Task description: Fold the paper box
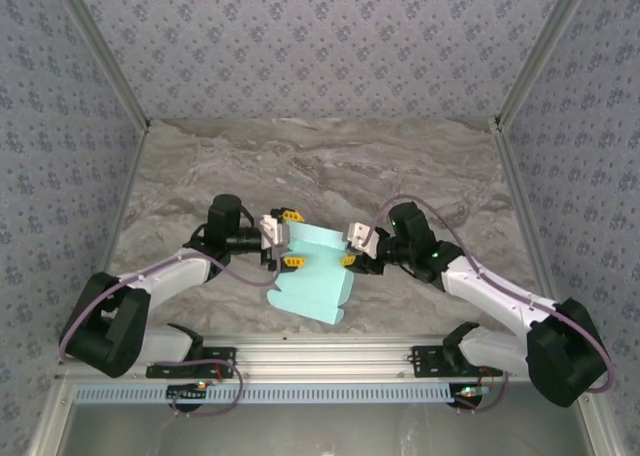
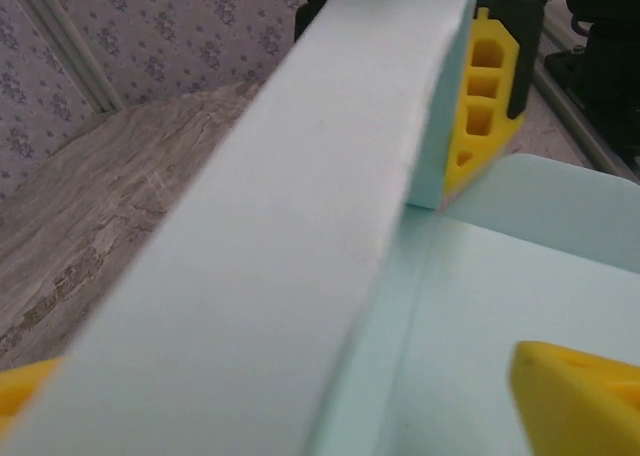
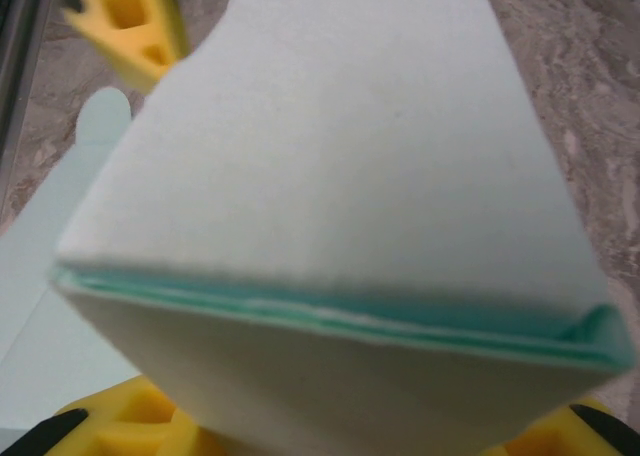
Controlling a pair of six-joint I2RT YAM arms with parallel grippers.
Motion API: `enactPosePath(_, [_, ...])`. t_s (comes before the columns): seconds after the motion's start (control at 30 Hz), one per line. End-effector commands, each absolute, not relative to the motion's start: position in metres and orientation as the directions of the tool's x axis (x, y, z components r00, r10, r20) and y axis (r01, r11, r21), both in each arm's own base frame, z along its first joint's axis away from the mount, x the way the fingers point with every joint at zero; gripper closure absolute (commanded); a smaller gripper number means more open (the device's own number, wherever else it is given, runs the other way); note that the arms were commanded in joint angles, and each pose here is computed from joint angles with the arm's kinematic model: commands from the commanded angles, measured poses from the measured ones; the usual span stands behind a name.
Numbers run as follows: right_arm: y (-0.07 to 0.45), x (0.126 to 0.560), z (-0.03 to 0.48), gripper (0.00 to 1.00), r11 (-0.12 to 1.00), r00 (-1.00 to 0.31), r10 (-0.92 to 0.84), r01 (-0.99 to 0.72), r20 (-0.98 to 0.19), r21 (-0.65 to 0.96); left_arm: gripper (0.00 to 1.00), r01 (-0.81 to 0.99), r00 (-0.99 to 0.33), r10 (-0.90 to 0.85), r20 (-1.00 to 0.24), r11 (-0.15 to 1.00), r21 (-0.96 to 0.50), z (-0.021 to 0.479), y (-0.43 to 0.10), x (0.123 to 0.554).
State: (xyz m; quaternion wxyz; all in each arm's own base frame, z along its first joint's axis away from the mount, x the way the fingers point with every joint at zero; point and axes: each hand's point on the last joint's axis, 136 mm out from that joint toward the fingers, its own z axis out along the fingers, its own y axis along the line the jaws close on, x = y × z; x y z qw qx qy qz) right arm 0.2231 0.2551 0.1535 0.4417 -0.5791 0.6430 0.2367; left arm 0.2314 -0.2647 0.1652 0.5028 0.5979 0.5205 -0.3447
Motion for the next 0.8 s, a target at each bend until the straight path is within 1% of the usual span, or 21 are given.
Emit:
enactPosePath(0.0, [0.249,0.232,0.167,0.88,0.252,0.067,-0.530,-0.939,-0.845,-0.233,0.01,0.963,0.253,0.259,-0.932,0.023,0.267,0.175,-0.261,0.225])
enactPosePath(0.1, [0.244,0.239,0.167,0.89,0.285,0.053,-0.538,-0.928,-0.841,-0.241,0.01,0.954,0.231,0.287,-0.930,0.122,0.274,0.183,-0.256,0.238])
enactPosePath(0.17, [0.241,0.242,0.167,0.88,0.297,0.048,-0.538,-0.923,-0.841,-0.243,0.01,0.930,0.233,0.286,-0.930,0.212,0.298,0.194,-0.250,0.247])
enactPosePath(0.23, [0.241,0.243,0.169,0.88,0.299,0.048,-0.532,-0.923,-0.845,-0.241,0.01,0.901,0.248,0.301,-0.921,0.278,0.333,0.202,-0.243,0.252])
enactPosePath(0.27, [0.241,0.244,0.169,0.88,0.300,0.047,-0.529,-0.923,-0.847,-0.239,0.01,0.886,0.237,0.312,-0.920,0.319,0.336,0.204,-0.240,0.258])
enactPosePath(0.37, [0.242,0.246,0.170,0.88,0.305,0.048,-0.520,-0.922,-0.853,-0.238,0.01,0.809,0.146,0.334,-0.931,0.501,0.306,0.213,-0.222,0.285])
enactPosePath(0.4, [0.242,0.248,0.169,0.88,0.315,0.041,-0.520,-0.919,-0.853,-0.237,0.01,0.755,0.080,0.317,-0.945,0.600,0.265,0.218,-0.210,0.297])
enactPosePath(0.43, [0.242,0.251,0.169,0.88,0.330,0.032,-0.522,-0.914,-0.853,-0.236,0.01,0.662,-0.023,0.259,-0.966,0.727,0.179,0.226,-0.192,0.311])
enactPosePath(0.47, [0.240,0.255,0.168,0.88,0.349,0.018,-0.523,-0.907,-0.852,-0.234,0.01,0.583,-0.103,0.189,-0.977,0.807,0.094,0.233,-0.178,0.319])
enactPosePath(0.5, [0.238,0.259,0.167,0.88,0.373,0.005,-0.526,-0.897,-0.851,-0.236,0.01,0.536,-0.156,0.137,-0.978,0.844,0.033,0.240,-0.169,0.320])
enactPosePath(0.53, [0.236,0.265,0.168,0.88,0.401,-0.007,-0.524,-0.884,-0.852,-0.239,0.01,0.531,-0.184,0.114,-0.976,0.847,-0.001,0.244,-0.166,0.315])
enactPosePath(0.57, [0.234,0.268,0.167,0.88,0.423,-0.021,-0.519,-0.875,-0.854,-0.235,0.01,0.521,-0.191,0.085,-0.978,0.853,-0.028,0.250,-0.164,0.311])
enactPosePath(0.6, [0.232,0.272,0.167,0.88,0.444,-0.029,-0.504,-0.866,-0.863,-0.230,0.01,0.464,-0.213,0.023,-0.977,0.882,-0.081,0.255,-0.154,0.311])
enactPosePath(0.67, [0.230,0.275,0.170,0.88,0.467,-0.038,-0.462,-0.860,-0.886,-0.207,0.01,0.240,-0.275,-0.132,-0.952,0.950,-0.200,0.254,-0.118,0.318])
enactPosePath(0.7, [0.229,0.276,0.172,0.88,0.473,-0.044,-0.442,-0.860,-0.896,-0.192,0.01,0.058,-0.319,-0.246,-0.915,0.959,-0.278,0.245,-0.093,0.321])
enactPosePath(0.73, [0.228,0.277,0.174,0.88,0.479,-0.044,-0.430,-0.858,-0.902,-0.186,0.01,-0.094,-0.342,-0.340,-0.876,0.940,-0.328,0.238,-0.072,0.320])
enactPosePath(0.77, [0.228,0.277,0.176,0.88,0.481,-0.041,-0.423,-0.857,-0.905,-0.185,0.01,-0.091,-0.369,-0.335,-0.867,0.941,-0.325,0.238,-0.072,0.322])
